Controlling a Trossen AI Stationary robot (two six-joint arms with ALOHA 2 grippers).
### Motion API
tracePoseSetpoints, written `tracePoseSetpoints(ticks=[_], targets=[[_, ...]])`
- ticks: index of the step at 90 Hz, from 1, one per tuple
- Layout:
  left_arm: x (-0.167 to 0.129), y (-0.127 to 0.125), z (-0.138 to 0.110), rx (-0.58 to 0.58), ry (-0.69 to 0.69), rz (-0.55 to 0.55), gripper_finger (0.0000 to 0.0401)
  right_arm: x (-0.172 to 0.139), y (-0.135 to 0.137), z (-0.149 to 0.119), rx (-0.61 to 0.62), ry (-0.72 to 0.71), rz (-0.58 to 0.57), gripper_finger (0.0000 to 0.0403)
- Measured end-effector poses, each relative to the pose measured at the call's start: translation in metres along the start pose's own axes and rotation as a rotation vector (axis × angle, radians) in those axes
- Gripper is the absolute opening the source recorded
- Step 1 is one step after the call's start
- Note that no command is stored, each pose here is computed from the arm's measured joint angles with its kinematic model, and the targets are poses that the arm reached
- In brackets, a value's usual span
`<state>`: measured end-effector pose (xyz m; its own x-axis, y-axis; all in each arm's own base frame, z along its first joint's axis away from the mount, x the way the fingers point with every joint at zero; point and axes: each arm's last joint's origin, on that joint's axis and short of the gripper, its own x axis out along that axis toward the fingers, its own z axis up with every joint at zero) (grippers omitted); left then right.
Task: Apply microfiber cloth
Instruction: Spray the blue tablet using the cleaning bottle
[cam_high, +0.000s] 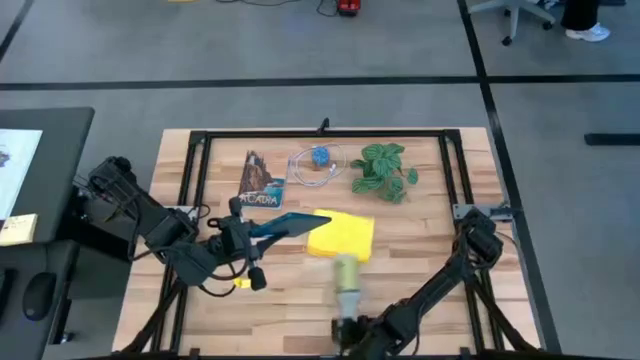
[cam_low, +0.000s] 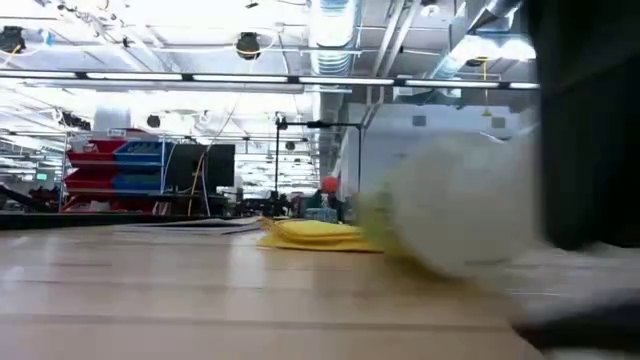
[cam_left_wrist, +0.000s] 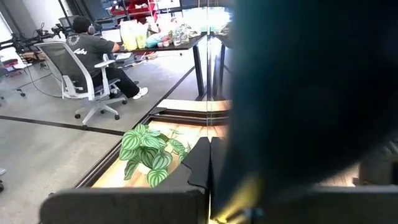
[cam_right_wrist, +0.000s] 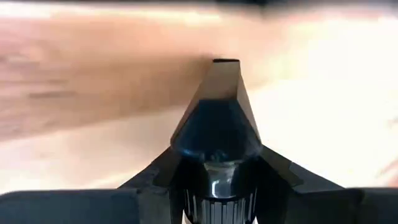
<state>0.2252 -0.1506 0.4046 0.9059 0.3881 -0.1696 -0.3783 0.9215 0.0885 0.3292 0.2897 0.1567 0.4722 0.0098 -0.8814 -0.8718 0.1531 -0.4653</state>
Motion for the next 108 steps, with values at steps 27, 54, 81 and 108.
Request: tracePoseSetpoints(ticks=[27,54,81,108], targets=[[0.002,0.001,0.000,-0.004,0.001,0.004,0.0009,-0.115,-0.016,-0.009,0.621,-0.120,-0.174,0.0114],[0.031,0.002,-0.032,-0.064,0.085,-0.104,0.0009,-0.198,0.028,-0.006,1.466,-0.347,-0.648,0.0114],[0.081,0.017,-0.089,-0.141,-0.014,-0.236,0.0009,-0.161,0.080,-0.003,1.805,-0.489,-0.925,0.0114],[0.116,-0.001,-0.130,-0.067,0.088,-0.249,0.0009,-0.111,0.075,-0.014,1.830,-0.391,-1.089,0.0114]])
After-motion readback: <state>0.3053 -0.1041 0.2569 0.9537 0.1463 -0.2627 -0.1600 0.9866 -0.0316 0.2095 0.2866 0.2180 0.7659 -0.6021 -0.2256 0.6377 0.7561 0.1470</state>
